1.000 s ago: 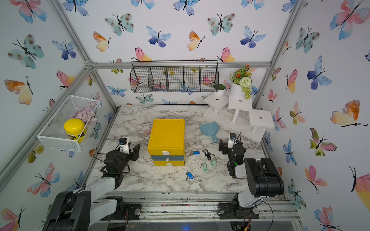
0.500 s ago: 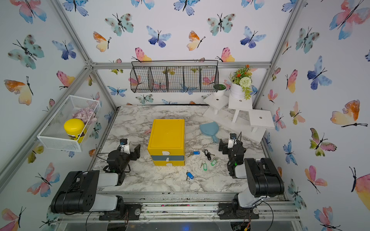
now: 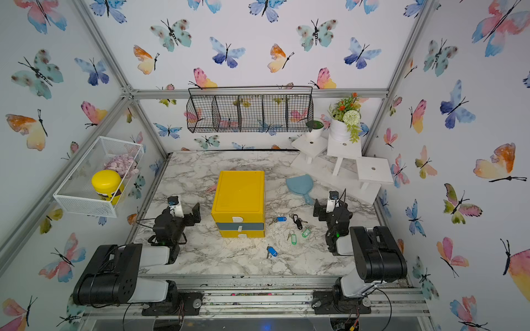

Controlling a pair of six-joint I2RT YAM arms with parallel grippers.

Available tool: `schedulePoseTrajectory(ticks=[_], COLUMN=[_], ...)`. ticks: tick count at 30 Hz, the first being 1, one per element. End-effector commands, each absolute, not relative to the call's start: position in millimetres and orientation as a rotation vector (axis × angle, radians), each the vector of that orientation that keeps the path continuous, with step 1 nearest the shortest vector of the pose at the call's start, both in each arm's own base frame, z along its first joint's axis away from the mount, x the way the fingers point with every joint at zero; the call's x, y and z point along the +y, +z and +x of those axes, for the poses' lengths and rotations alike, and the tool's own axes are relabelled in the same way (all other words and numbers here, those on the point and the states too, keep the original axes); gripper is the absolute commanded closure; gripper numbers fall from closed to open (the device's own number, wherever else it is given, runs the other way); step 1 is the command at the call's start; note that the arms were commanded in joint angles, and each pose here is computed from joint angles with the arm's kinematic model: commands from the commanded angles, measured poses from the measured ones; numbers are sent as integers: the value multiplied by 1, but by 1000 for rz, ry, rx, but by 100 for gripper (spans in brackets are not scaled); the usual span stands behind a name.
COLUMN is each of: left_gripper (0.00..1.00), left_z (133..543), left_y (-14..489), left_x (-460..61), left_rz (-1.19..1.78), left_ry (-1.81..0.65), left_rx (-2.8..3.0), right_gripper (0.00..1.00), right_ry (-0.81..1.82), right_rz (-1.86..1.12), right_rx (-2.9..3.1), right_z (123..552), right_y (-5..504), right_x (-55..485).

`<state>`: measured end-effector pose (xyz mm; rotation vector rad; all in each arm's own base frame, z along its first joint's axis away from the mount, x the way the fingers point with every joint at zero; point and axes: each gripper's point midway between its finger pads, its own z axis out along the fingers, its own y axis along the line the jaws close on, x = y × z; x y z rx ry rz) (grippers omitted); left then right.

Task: Take the keys out of the drawer
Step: Reset both arms

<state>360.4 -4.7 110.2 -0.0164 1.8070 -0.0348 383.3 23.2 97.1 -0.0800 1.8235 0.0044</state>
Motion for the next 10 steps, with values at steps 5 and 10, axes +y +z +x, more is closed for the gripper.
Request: schedulePoseTrajectory(ticks=[5,10], left_gripper=[2,2], left_z=[364,363], left_y=[116,116], left_x=[-3,-4], left_rz=[-29,-26], left_ry=[-23,-25], left_rx=[1789,1784], right_gripper=[2,2], right_ry=[4,4], right_rz=[-82,-82], right_rx=[1801,1801], right_z=[383,383], right_y=[101,101], right_x=[22,22])
